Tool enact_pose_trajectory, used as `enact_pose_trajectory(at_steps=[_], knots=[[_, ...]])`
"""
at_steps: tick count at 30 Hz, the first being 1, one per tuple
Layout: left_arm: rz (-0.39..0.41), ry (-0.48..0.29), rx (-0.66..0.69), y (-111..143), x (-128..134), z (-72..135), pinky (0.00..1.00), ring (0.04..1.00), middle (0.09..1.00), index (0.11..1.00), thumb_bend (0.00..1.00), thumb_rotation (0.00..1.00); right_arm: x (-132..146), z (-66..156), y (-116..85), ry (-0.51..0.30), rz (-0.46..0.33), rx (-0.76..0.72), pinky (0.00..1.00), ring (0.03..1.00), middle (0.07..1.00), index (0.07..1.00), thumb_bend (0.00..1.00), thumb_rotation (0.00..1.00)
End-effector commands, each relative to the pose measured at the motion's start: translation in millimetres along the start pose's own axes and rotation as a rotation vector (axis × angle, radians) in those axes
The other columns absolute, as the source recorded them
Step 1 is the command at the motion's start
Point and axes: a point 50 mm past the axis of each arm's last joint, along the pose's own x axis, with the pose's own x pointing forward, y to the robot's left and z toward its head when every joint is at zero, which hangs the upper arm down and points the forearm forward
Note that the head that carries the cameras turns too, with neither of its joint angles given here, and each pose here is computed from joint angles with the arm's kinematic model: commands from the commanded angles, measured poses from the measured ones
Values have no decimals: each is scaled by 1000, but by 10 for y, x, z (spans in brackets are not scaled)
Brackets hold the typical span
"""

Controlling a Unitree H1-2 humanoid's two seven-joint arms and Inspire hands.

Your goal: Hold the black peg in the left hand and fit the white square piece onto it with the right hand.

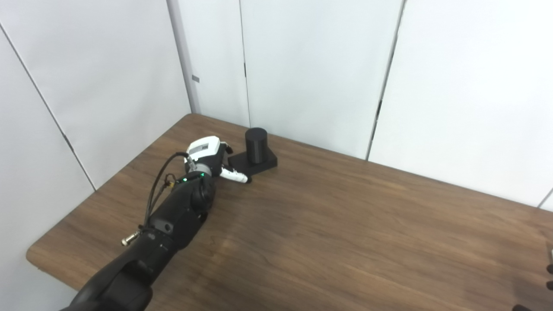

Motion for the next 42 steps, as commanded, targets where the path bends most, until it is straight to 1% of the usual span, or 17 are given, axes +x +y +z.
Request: enact_pose_trajectory(at_steps=[1,5,9,12,14,19,23,25,28,29,30,31,33,34,37,42], knots=[[74,-43,15,252,97,138,708,895,912,746,1000,328,76,157,-81,-69,-24,-4,383,551,635,586,599,26],[76,-43,28,218,121,150,661,879,898,726,1000,327,72,163,-86,-76,-26,2,394,561,637,588,596,32],[70,-37,28,166,157,149,694,887,902,717,988,300,63,172,-82,-72,-30,3,395,569,645,592,590,18],[67,-31,38,130,180,146,688,878,895,718,983,301,52,182,-83,-68,-32,1,396,570,648,593,585,3],[63,-29,32,112,190,140,679,872,889,718,976,296,43,198,-83,-64,-34,-2,398,572,647,593,590,21],[49,-25,38,72,238,121,701,878,881,714,953,293,23,200,-92,-75,-34,-3,403,576,650,598,577,2],[30,-39,32,43,256,124,714,877,879,700,918,264,-2,219,-105,-66,-40,6,400,569,653,597,563,0],[18,-57,36,23,271,126,687,860,870,678,904,245,-12,226,-112,-63,-42,7,404,569,652,597,560,1],[-2,-79,45,-4,285,154,640,824,843,611,853,203,-18,229,-121,-68,-44,3,407,570,652,597,554,29],[-2,-87,42,-18,283,167,636,813,825,551,692,138,-18,231,-123,-69,-45,2,404,566,651,597,551,27],[-2,-97,39,-30,279,179,626,799,804,519,610,102,-17,232,-125,-68,-46,0,402,562,650,598,548,33],[-5,-103,36,-43,279,187,605,779,778,498,559,79,-17,233,-127,-66,-47,-1,400,559,649,598,543,44],[-7,-114,31,-63,275,195,588,752,743,486,532,65,-17,237,-132,-64,-48,-1,399,559,650,598,536,52],[-12,-117,33,-69,273,200,591,752,746,483,526,60,-16,233,-137,-66,-49,-5,398,557,650,598,534,58],[-12,-125,39,-80,263,214,613,779,777,482,523,59,-10,226,-149,-66,-57,-4,392,547,646,596,540,20],[-1,-138,32,-94,229,234,602,768,779,481,523,56,-5,218,-166,-61,-59,0,396,551,646,593,548,1]])
